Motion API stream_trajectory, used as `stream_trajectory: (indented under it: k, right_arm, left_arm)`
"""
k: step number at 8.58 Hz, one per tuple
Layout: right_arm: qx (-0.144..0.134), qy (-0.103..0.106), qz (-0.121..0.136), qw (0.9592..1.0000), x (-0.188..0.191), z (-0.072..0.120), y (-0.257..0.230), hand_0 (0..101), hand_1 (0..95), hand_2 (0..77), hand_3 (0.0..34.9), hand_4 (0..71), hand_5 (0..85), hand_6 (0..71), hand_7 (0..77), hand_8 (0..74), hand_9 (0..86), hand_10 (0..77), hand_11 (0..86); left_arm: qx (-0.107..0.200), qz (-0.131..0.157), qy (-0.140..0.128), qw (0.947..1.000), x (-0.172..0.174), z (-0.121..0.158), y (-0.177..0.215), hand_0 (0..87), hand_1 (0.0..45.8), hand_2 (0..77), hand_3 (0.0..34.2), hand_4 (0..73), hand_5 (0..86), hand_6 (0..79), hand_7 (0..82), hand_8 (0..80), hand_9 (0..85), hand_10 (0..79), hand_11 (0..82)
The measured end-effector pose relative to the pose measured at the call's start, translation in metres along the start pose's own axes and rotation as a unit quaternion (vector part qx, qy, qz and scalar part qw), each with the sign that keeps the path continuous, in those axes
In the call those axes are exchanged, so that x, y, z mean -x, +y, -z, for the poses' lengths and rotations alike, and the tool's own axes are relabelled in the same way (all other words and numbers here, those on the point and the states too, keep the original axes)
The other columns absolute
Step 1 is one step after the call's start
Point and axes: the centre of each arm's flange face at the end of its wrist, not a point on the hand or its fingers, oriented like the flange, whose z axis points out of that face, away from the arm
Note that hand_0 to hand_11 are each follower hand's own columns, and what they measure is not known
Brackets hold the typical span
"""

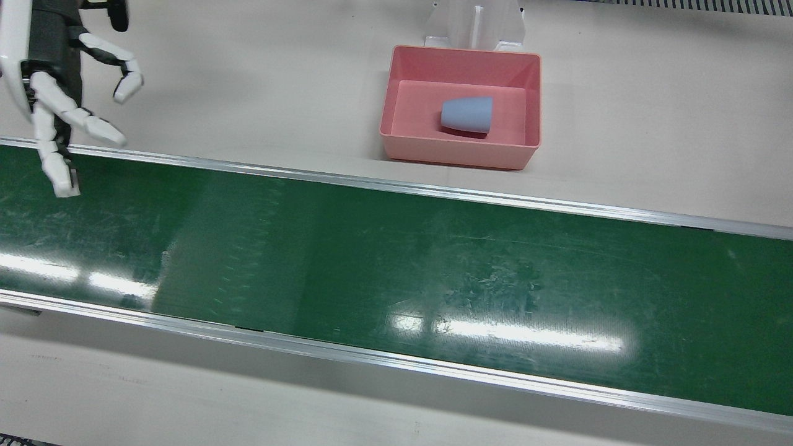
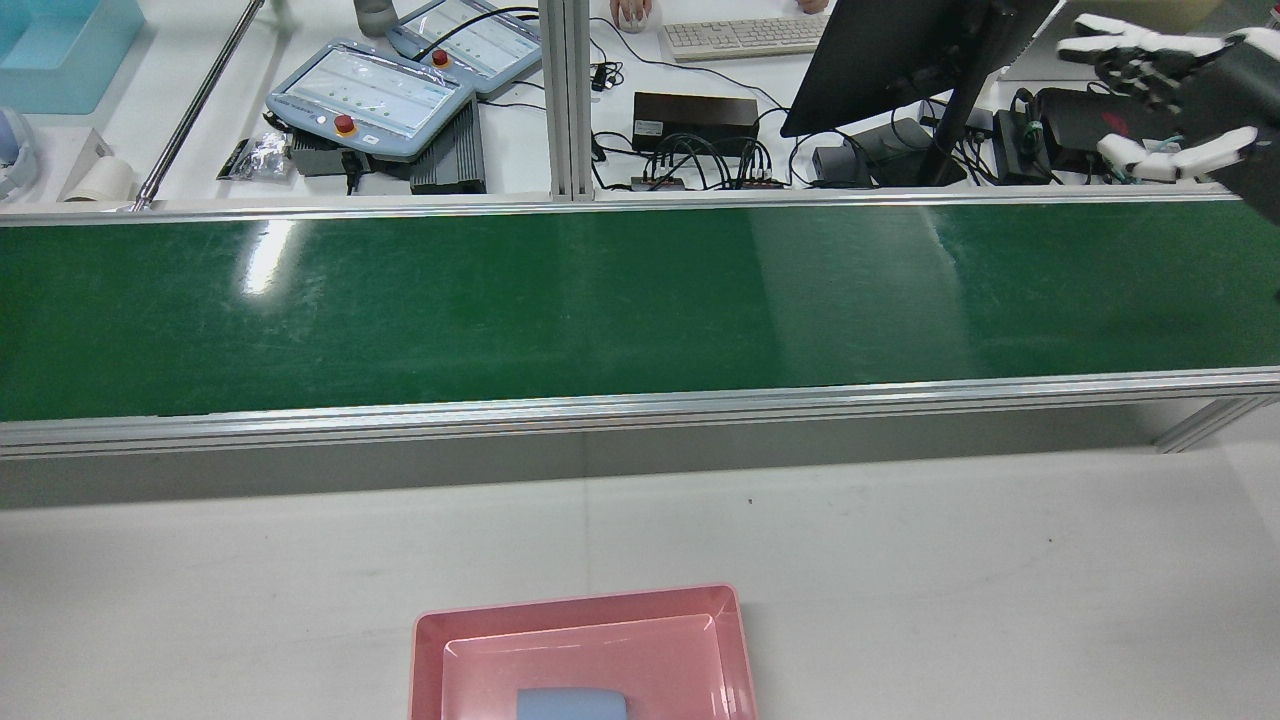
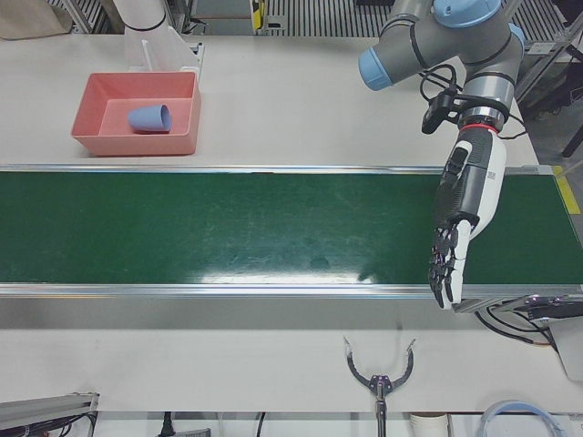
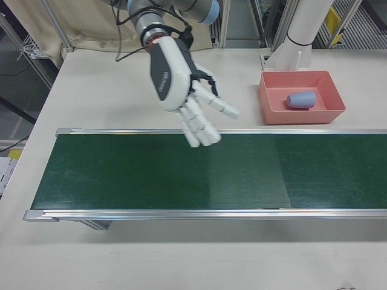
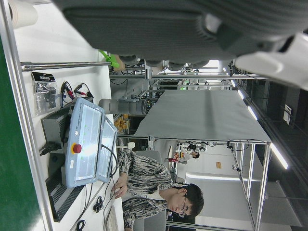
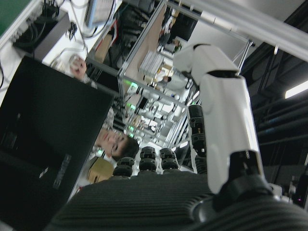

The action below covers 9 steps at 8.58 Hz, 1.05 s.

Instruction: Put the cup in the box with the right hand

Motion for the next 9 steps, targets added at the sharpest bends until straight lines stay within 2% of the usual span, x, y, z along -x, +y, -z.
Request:
stream_trajectory:
  k: [1, 2, 3, 4, 5, 6, 8, 9]
  right_arm:
    - [-0.036, -0.021, 0.000, 0.9991, 0.033, 0.016, -0.043, 71, 28.4, 29.5, 0.0, 5.4, 11.5, 4.9, 10.4, 6.5, 10.9, 3.3, 7.6]
    - [-0.069, -0.038, 0.000, 0.9969, 0.056, 0.038, -0.079, 58, 24.0, 15.3, 0.0, 3.8, 8.2, 2.2, 10.4, 4.4, 10.9, 3.3, 7.6]
    - [-0.091, -0.046, -0.001, 0.9948, 0.065, 0.054, -0.102, 57, 22.4, 9.3, 0.0, 7.6, 7.6, 5.4, 14.2, 5.4, 10.9, 3.3, 7.6]
    - [-0.105, -0.048, -0.002, 0.9933, 0.066, 0.066, -0.120, 57, 20.7, 8.7, 0.0, 10.4, 7.6, 5.4, 16.9, 6.0, 12.5, 3.3, 7.6]
    - [-0.111, -0.049, -0.001, 0.9927, 0.060, 0.070, -0.140, 55, 14.7, 4.9, 0.0, 11.5, 7.1, 5.4, 17.5, 6.0, 12.5, 4.4, 7.6]
    - [-0.114, -0.047, -0.001, 0.9923, 0.051, 0.074, -0.161, 53, 13.1, 10.4, 0.0, 8.7, 6.5, 5.4, 17.5, 8.2, 14.7, 4.4, 7.6]
    - [-0.126, -0.035, -0.003, 0.9914, 0.024, 0.077, -0.209, 50, 13.1, 10.4, 0.0, 6.5, 6.5, 5.4, 14.7, 6.5, 14.7, 4.4, 9.3]
    - [-0.123, -0.027, -0.007, 0.9919, 0.003, 0.075, -0.236, 49, 15.3, 4.9, 0.9, 4.4, 6.5, 4.4, 13.1, 8.7, 15.3, 4.9, 9.3]
  left_arm:
    - [0.000, 0.000, 0.000, 1.0000, 0.000, 0.000, 0.000, 0.0, 0.5, 1.1, 0.0, 1.1, 0.5, 0.5, 0.5, 0.0, 0.0, 0.0, 0.0]
    - [0.000, 0.000, 0.000, 1.0000, 0.000, 0.000, 0.000, 0.0, 0.5, 1.1, 0.0, 1.1, 0.5, 0.0, 0.5, 0.0, 0.0, 0.0, 0.0]
    - [0.000, 0.000, 0.000, 1.0000, 0.000, 0.000, 0.000, 0.0, 0.5, 1.1, 0.0, 1.1, 0.5, 0.0, 0.5, 0.0, 0.0, 0.0, 0.0]
    - [0.000, 0.000, 0.000, 1.0000, 0.000, 0.000, 0.000, 0.0, 0.5, 1.1, 0.0, 1.1, 0.5, 0.5, 0.5, 0.0, 0.0, 0.0, 0.0]
    - [0.000, 0.000, 0.000, 1.0000, 0.000, 0.000, 0.000, 0.0, 0.5, 1.1, 0.0, 1.1, 0.5, 0.5, 0.5, 0.0, 0.0, 0.0, 0.0]
    - [0.000, 0.000, 0.000, 1.0000, 0.000, 0.000, 0.000, 0.0, 0.5, 1.1, 0.0, 1.1, 0.5, 0.0, 0.5, 0.0, 0.0, 0.0, 0.0]
    - [0.000, 0.000, 0.000, 1.0000, 0.000, 0.000, 0.000, 0.0, 0.5, 1.1, 0.0, 1.1, 0.5, 0.0, 0.5, 0.0, 0.0, 0.0, 0.0]
    - [-0.001, 0.000, 0.000, 1.0000, 0.000, 0.000, 0.000, 0.0, 0.5, 1.1, 0.0, 1.1, 0.5, 0.0, 0.5, 0.0, 0.0, 0.0, 0.0]
